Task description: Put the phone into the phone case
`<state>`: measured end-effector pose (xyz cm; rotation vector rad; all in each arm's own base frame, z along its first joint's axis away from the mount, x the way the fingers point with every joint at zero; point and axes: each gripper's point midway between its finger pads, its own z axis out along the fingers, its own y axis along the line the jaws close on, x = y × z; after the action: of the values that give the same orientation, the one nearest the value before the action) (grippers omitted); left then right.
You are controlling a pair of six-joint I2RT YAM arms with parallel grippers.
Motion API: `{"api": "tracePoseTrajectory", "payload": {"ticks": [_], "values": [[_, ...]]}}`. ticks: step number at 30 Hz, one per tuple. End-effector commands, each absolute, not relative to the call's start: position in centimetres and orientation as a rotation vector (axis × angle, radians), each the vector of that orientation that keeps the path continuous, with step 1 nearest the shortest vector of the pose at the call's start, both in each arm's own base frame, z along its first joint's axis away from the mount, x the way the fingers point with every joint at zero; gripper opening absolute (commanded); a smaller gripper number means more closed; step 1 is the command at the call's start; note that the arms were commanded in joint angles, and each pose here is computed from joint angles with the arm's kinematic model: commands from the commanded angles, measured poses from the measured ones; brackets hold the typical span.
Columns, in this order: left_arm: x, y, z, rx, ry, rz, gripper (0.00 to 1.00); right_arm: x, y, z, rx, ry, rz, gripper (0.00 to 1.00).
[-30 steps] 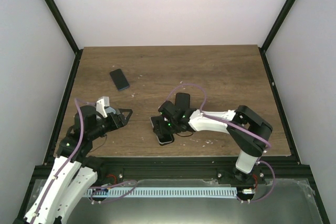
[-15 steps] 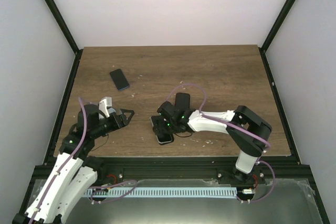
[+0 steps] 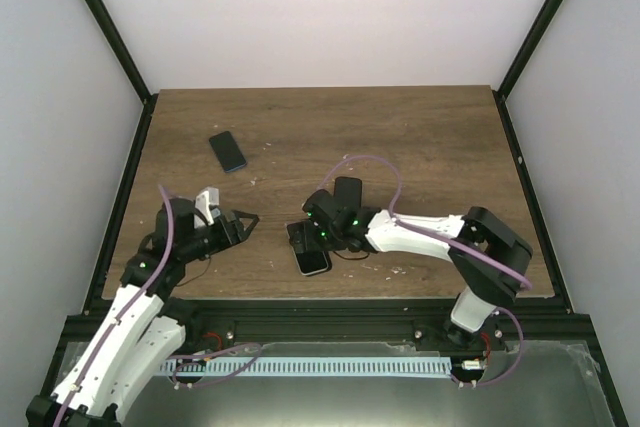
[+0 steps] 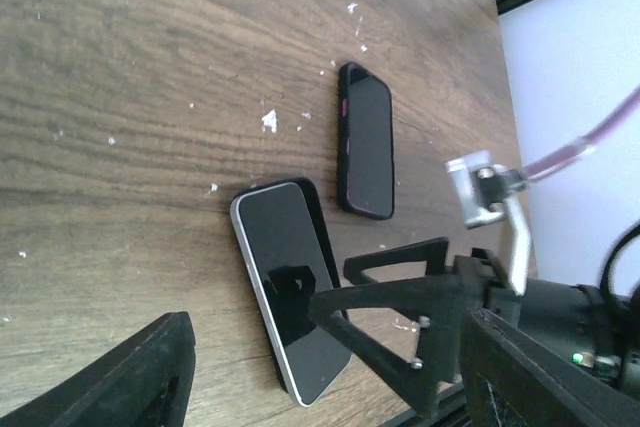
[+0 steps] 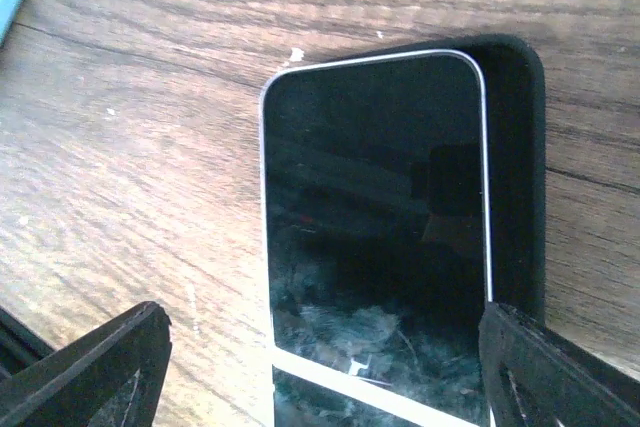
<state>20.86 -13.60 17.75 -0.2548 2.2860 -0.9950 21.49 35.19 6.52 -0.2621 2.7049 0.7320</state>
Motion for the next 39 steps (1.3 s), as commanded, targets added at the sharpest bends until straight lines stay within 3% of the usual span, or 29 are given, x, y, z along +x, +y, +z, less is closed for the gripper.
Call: {"api": "tracePoseTrajectory", "payload": {"ticks": [1,5,12,39], "values": [[20.8,-14.6,16.2,-0.257,2.325,-1.062,0.71,21.7,34.8,8.5,-0.320,2.624,0.736,0.83],[20.7,-15.8,14.6,-0.248,2.384,-1.130,0.60,22.3,34.0,8.5,-0.336,2.607,0.710,0.67],[20.7,-18.4,12.6,-0.192,2.463,-1.157,0.57,22.8,32.8,7.1,-0.325,2.628,0.737,0.48],[19.9,-20.1,7.0,-0.213,2.569,-1.158,0.47,21.0,32.2,2.9,-0.321,2.729,0.814,0.46]]}}
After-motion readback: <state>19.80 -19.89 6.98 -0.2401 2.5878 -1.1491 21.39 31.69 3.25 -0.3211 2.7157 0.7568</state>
